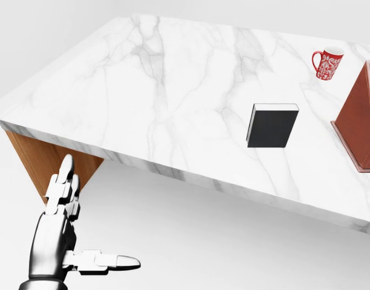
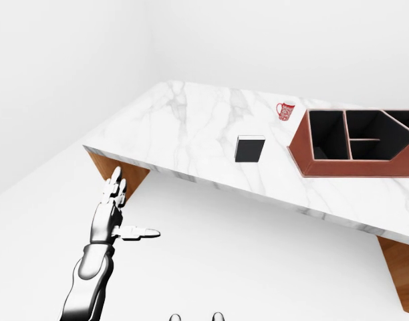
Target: Pick up the book and place it in the left compartment of the caddy.
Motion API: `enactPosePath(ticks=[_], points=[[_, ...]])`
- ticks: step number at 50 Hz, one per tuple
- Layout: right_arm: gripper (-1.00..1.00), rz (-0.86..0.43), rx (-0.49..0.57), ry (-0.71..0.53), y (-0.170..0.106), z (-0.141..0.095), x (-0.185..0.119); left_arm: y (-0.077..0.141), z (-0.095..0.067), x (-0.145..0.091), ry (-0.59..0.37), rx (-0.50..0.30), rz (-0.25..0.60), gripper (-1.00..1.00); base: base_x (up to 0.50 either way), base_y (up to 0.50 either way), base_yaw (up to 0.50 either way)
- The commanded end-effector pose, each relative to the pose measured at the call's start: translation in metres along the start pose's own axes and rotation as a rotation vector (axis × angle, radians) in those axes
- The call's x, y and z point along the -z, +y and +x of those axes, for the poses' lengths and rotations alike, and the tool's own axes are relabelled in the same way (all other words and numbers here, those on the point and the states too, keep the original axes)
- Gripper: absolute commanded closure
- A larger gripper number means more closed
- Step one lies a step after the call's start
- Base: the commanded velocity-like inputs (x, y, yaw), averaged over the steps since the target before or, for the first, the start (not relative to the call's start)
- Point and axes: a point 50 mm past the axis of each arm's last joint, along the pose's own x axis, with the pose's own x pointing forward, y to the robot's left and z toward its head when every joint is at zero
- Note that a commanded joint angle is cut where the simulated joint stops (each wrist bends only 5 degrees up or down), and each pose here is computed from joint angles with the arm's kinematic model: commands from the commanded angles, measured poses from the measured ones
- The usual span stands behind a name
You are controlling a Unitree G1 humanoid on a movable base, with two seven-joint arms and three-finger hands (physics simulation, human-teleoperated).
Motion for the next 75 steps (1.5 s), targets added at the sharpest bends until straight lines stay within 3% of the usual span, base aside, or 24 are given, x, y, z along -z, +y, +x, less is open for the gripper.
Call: enactPosePath(ticks=[1,75], points=[[-1.00,-0.006,-0.002,0.005,-0.001,0.000,0.001,-0.001,-0.001,-0.001,-0.004,0.001,0.005,-1.00,0.08,-0.20,0.00],[-1.00,-0.012,-0.001,0.019,0.001,0.000,0.005,-0.003,-0.006,-0.007,-0.027,0.044,-0.046,-1.00,0.10,-0.25,0.00]])
